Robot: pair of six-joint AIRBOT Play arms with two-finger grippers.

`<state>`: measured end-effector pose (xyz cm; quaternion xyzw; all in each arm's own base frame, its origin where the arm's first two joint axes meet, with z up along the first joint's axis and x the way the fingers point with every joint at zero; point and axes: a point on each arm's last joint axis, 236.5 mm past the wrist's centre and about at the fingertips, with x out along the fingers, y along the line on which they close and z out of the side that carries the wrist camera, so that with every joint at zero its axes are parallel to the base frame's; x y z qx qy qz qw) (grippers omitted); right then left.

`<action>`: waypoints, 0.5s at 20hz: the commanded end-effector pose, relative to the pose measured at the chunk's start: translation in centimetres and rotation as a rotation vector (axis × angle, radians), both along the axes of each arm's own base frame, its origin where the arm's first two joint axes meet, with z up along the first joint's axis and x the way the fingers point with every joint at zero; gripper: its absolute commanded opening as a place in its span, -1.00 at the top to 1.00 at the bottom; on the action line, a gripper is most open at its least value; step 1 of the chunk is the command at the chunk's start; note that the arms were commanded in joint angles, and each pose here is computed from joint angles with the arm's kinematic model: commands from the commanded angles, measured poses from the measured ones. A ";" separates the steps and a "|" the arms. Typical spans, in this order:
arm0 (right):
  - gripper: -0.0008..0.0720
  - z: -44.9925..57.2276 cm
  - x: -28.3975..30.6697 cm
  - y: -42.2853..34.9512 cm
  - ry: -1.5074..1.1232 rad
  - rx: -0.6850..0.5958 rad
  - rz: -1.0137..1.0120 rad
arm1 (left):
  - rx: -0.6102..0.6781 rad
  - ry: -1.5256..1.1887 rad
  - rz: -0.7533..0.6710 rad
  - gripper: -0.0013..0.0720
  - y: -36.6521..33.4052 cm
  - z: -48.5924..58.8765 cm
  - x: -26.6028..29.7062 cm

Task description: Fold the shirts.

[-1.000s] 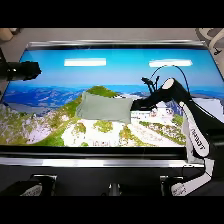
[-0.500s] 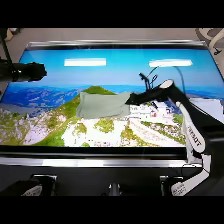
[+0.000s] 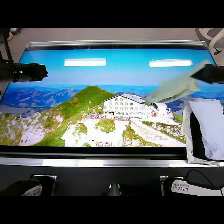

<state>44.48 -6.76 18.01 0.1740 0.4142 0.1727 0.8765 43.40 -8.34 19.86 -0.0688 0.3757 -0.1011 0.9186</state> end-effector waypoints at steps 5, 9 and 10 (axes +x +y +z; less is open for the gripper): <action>0.93 7.8 -9.3 -13.5 -0.064 -0.093 -0.410 | 0.023 -0.007 -0.075 0.88 -2.3 -0.1 -0.5; 0.93 9.6 -12.5 -14.8 -0.072 -0.085 -0.486 | 0.025 -0.012 -0.113 0.88 -3.8 0.0 -0.9; 0.93 9.6 -13.4 -14.5 -0.055 -0.091 -0.478 | 0.024 -0.020 -0.115 0.88 -4.0 0.1 -0.8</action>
